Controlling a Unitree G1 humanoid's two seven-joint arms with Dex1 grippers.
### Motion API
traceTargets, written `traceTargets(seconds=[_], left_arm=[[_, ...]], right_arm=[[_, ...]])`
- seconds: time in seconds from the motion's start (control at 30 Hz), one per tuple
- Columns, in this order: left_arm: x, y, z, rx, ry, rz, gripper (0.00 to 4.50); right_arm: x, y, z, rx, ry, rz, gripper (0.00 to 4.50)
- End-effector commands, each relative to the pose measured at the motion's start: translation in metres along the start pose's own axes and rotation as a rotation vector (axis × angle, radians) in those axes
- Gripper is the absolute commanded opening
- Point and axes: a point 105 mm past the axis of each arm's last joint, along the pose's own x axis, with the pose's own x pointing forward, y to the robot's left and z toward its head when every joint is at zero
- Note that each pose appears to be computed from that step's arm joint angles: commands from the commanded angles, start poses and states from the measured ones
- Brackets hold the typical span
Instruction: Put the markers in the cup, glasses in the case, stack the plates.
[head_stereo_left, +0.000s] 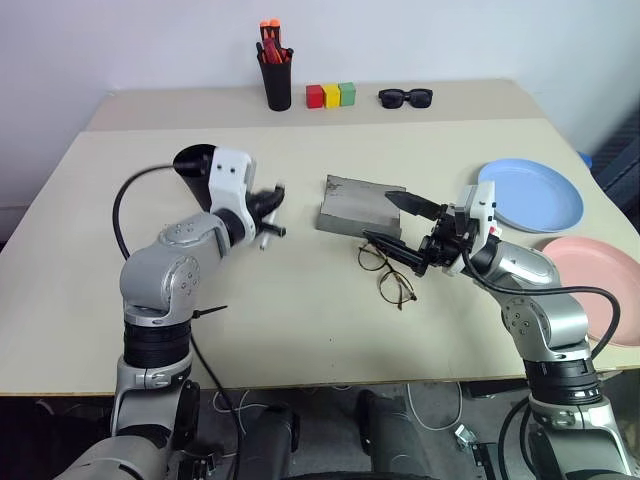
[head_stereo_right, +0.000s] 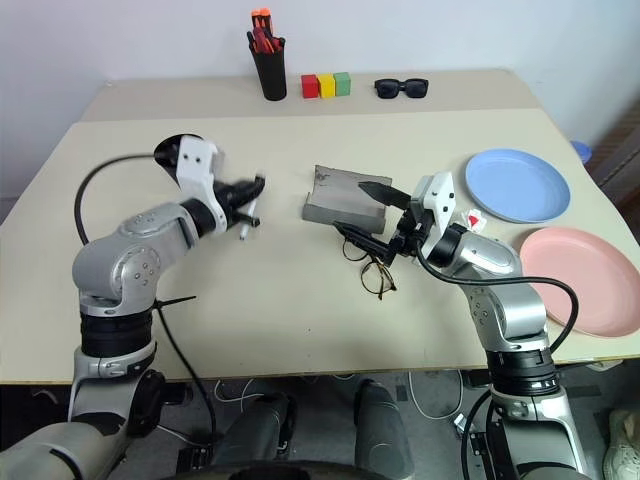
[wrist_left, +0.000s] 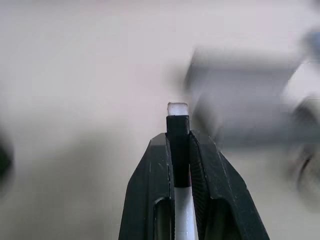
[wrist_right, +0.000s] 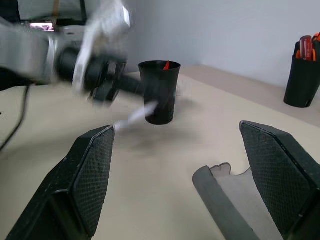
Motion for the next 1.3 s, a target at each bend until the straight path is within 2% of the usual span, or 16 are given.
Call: traceTargets(seconds=[0.03, 0.17, 0.27, 0.33, 0.5, 0.7, 0.83, 1.13, 1.27, 1.3], left_arm=[[-0.002, 0.011, 0.054, 0.087, -0.277, 0.024, 0.04], [-0.012, 0.041, 0.092, 0.291, -0.454, 0.041, 0.04], [-0.018, 0.073, 0.105, 0.312, -0.539, 0.118, 0.04], [-0.022, 0.091, 0.108, 0.263, -0.581, 0.151, 0.04], [-0.024, 0.12, 0.096, 0.236, -0.605, 0.199, 0.04], [-0.029, 0.149, 0.066, 0.19, -0.587, 0.306, 0.04], [-0.024, 0.149, 0.041, 0.15, -0.551, 0.287, 0.04], [-0.025, 0.145, 0.015, 0.132, -0.516, 0.251, 0.04], [-0.024, 0.142, 0.014, 0.14, -0.511, 0.228, 1.82], [-0.024, 0.142, 0.014, 0.139, -0.513, 0.227, 2.42]], right_arm=[[0.005, 0.0, 0.014, -0.049, -0.046, 0.014, 4.1], [0.005, 0.0, 0.014, -0.048, -0.047, 0.014, 4.1], [0.005, 0.001, 0.014, -0.046, -0.046, 0.017, 4.1], [0.006, 0.002, 0.015, -0.044, -0.048, 0.02, 4.1], [0.006, 0.001, 0.017, -0.049, -0.048, 0.019, 4.1], [0.004, 0.003, 0.018, -0.049, -0.042, 0.02, 4.1], [0.005, 0.005, 0.018, -0.05, -0.038, 0.028, 4.1], [0.004, 0.006, 0.019, -0.05, -0.03, 0.028, 4.1], [0.005, 0.005, 0.019, -0.05, -0.029, 0.028, 4.1], [0.005, 0.006, 0.018, -0.05, -0.029, 0.029, 4.1]])
